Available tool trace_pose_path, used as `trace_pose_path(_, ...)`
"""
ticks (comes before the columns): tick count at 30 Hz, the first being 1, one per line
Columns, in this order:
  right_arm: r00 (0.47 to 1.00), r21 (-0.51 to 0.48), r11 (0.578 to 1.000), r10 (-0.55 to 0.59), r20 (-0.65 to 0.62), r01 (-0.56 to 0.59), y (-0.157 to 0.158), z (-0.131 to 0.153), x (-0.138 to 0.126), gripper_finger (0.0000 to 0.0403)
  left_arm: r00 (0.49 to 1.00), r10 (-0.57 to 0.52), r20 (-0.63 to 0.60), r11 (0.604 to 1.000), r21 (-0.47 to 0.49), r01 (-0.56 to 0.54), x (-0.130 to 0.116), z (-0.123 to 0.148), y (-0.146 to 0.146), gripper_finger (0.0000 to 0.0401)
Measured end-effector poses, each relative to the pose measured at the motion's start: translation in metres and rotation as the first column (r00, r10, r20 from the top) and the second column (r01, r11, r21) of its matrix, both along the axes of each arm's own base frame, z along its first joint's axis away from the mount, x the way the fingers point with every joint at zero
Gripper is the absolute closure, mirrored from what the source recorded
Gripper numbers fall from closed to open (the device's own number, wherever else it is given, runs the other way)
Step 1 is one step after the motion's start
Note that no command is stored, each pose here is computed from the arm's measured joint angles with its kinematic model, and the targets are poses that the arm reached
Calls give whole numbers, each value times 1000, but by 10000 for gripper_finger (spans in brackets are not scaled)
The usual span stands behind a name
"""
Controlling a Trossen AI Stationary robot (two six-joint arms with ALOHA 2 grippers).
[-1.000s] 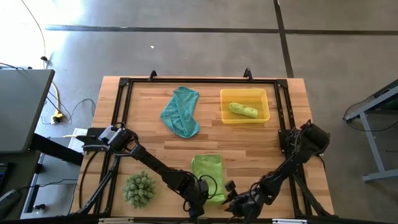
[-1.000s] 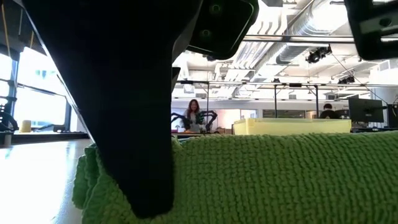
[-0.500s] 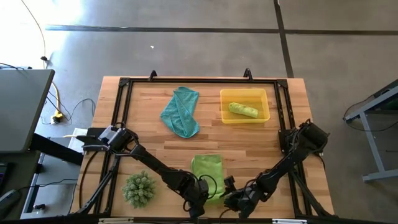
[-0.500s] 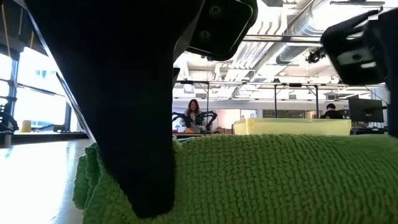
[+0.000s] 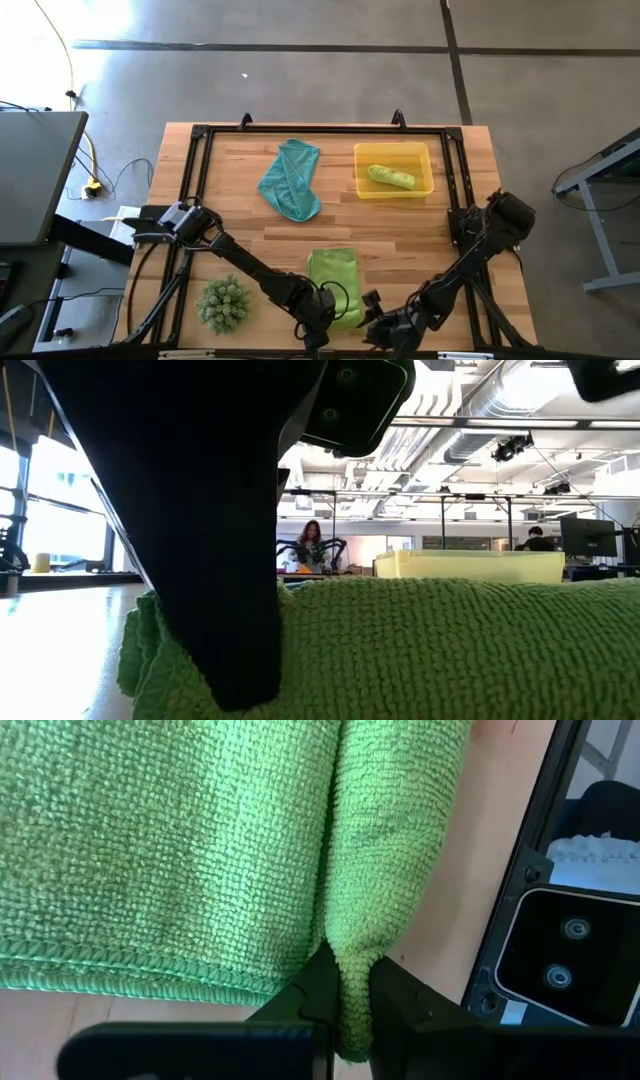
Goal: Roll microfiber towels into tight, uniform cylinder then place into a basket
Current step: Roll the green towel
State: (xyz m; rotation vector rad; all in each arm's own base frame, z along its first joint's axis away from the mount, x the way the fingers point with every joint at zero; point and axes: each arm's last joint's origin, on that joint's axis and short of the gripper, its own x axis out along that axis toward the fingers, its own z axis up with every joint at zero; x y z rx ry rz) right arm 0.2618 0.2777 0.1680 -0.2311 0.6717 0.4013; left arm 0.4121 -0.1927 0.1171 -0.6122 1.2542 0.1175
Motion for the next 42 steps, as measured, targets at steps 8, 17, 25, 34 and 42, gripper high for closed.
trace_pose_path(8, 994, -21, 996, -92, -61, 91, -6, -27, 10, 249, 1000, 0, 1, 1000, 0, 0, 0, 0, 0, 382)
trace_pose_path(17, 985, -94, 989, -124, -123, 113, -12, -45, 12, 249, 1000, 0, 1, 1000, 0, 0, 0, 0, 0, 376)
trace_pose_path(25, 968, -108, 979, -188, -164, 172, -18, -59, 16, 249, 1000, 7, 11, 1000, -10, -7, 1, 0, -1, 375)
trace_pose_path(34, 926, -71, 960, -279, -253, 269, -22, -65, 13, 311, 993, -91, 82, 996, 4, 90, 4, 11, -7, 331)
trace_pose_path(42, 877, -1, 920, -373, -303, 391, -25, -71, 6, 394, 968, -235, 92, 970, 84, 227, 15, 30, 0, 271)
